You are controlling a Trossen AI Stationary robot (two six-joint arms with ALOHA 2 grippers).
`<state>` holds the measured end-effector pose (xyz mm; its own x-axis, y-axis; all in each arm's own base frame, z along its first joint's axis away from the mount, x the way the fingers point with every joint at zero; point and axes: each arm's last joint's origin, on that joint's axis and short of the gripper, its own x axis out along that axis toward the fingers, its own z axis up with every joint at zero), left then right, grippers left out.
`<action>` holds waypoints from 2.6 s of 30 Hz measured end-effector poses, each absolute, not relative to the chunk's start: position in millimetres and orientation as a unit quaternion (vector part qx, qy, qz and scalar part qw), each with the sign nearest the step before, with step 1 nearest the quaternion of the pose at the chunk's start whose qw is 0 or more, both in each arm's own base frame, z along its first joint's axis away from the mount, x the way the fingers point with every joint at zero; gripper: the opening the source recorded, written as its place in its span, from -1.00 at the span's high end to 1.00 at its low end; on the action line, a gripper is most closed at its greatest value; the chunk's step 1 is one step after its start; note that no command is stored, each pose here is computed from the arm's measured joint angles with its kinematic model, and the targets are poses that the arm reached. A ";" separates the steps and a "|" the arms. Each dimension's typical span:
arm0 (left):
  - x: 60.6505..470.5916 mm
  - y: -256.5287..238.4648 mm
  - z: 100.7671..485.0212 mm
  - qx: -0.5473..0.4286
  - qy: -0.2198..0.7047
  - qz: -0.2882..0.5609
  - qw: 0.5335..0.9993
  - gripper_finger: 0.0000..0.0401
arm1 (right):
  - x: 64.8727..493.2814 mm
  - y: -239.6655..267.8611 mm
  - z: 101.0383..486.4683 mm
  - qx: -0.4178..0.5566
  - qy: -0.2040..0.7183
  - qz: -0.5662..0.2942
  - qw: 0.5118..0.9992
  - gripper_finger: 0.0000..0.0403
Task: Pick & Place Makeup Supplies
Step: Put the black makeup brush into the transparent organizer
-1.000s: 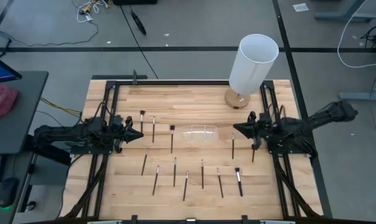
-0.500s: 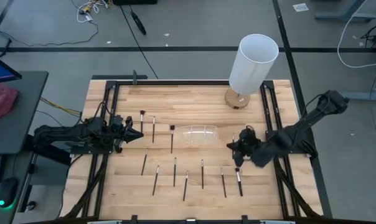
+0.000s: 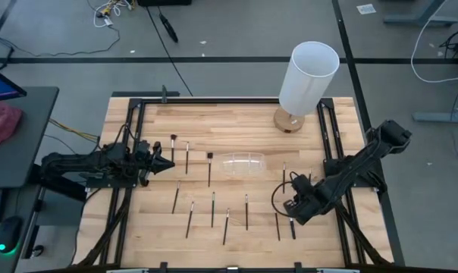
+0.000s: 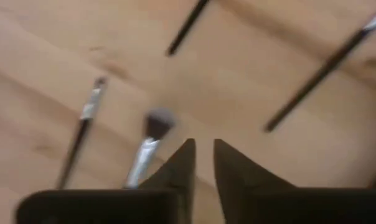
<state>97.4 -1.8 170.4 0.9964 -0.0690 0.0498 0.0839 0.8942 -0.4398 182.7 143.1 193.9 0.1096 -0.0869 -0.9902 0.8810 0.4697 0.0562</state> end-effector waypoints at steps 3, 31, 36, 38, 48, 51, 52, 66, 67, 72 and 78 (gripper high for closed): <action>97.4 -1.8 170.4 -0.227 -0.016 -0.039 0.973 0.99 | 189.9 152.4 195.0 0.389 0.538 -0.326 0.673 0.34; 97.4 -1.5 170.4 -0.227 -0.018 -0.034 0.973 0.99 | 256.0 204.6 170.3 0.353 0.541 -0.330 0.688 0.48; 97.4 -1.5 170.4 -0.226 -0.018 -0.034 0.973 0.99 | 251.6 207.7 165.1 0.380 0.529 -0.346 0.675 0.26; 97.4 -1.5 170.4 -0.226 -0.018 -0.034 0.973 0.99 | 246.8 209.4 162.8 0.383 0.525 -0.358 0.671 0.12; 97.5 -1.0 170.2 -0.226 -0.019 -0.026 0.974 0.99 | 229.1 211.5 161.0 0.365 0.516 -0.411 0.657 -0.08; 97.5 -1.0 170.3 -0.226 -0.019 -0.026 0.974 0.99 | 233.1 212.8 159.7 0.375 0.489 -0.399 0.679 -0.03; 97.5 -1.1 170.2 -0.226 -0.019 -0.026 0.974 0.99 | 234.1 213.3 159.1 0.378 0.484 -0.395 0.684 -0.02; 97.5 -1.0 170.2 -0.226 -0.019 -0.026 0.974 0.99 | 233.3 212.7 138.4 0.346 0.486 -0.418 0.685 0.14; 97.5 -1.0 170.3 -0.226 -0.019 -0.026 0.974 0.99 | 233.1 212.5 138.5 0.345 0.486 -0.419 0.685 0.14; 97.5 -1.0 170.3 -0.226 -0.019 -0.026 0.974 0.99 | 232.8 211.9 139.9 0.339 0.486 -0.416 0.689 0.11; 97.5 -0.8 170.2 -0.226 -0.019 -0.023 0.974 0.99 | 230.3 209.9 140.1 0.330 0.491 -0.428 0.683 0.02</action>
